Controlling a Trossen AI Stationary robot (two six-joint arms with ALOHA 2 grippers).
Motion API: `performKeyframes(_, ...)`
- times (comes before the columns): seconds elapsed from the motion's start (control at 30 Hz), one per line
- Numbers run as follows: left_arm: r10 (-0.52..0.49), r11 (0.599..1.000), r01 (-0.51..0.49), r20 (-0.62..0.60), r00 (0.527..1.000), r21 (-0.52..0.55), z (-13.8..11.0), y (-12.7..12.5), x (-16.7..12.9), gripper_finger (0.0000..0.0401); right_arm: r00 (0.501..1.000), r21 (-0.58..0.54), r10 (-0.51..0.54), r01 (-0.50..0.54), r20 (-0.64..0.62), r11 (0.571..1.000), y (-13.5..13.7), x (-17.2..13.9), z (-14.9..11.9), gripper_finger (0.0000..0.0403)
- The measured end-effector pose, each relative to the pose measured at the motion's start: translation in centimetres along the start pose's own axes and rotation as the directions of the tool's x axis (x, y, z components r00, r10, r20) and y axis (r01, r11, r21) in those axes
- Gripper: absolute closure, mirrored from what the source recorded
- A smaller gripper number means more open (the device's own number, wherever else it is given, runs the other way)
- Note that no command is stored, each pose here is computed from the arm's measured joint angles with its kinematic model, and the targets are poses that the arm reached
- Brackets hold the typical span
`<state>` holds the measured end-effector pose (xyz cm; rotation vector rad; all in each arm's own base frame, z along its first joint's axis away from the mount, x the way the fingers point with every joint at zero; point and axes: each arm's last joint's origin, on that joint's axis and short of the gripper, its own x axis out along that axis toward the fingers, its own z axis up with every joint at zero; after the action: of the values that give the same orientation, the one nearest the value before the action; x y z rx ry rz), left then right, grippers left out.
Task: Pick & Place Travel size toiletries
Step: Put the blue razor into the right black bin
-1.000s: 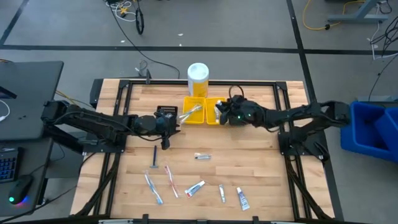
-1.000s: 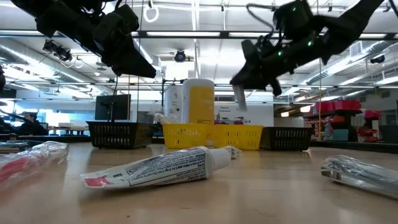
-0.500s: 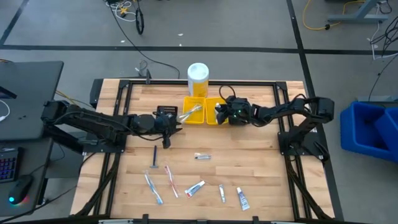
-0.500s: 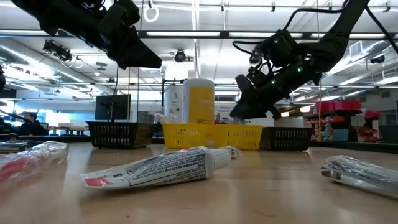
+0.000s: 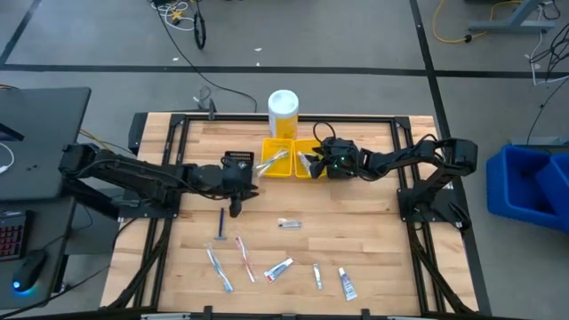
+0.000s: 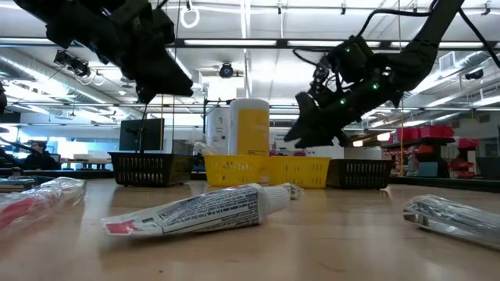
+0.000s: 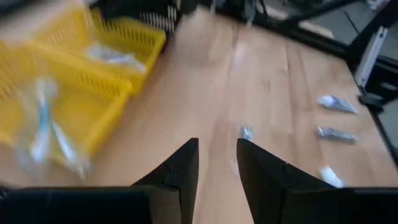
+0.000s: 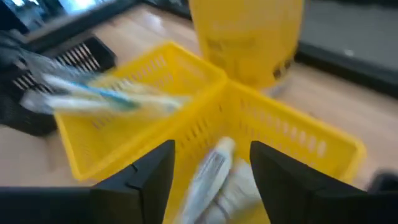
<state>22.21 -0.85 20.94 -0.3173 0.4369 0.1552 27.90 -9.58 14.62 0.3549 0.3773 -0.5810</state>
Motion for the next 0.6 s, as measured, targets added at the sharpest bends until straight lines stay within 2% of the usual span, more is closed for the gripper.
performKeyframes(0.17, -0.067, 0.991, 0.056, -0.080, 0.995, -0.123, -0.6, -0.2, 0.0, 0.0284, 0.977, 0.004, 0.176, -0.178, 0.116, 0.984, 1.7, -0.4, 1.1, 0.0161)
performKeyframes(0.33, -0.103, 0.985, 0.085, -0.114, 0.988, -0.152, 0.1, -1.0, -0.3, 0.0284, 0.913, -0.049, 0.375, -0.372, 0.162, 0.927, 3.5, -1.0, 1.6, 0.0155)
performKeyframes(0.43, -0.101, 0.985, 0.070, -0.196, 0.975, -0.160, 1.1, -1.6, -0.8, 0.0284, 0.898, -0.078, 0.412, -0.405, 0.152, 0.911, 4.0, -1.2, 1.5, 0.0159)
performKeyframes(0.6, -0.057, 0.987, 0.004, -0.329, 0.943, -0.161, 3.2, -2.6, -1.4, 0.0284, 0.893, -0.055, 0.427, -0.423, 0.145, 0.904, 4.5, -1.3, 1.3, 0.0173)
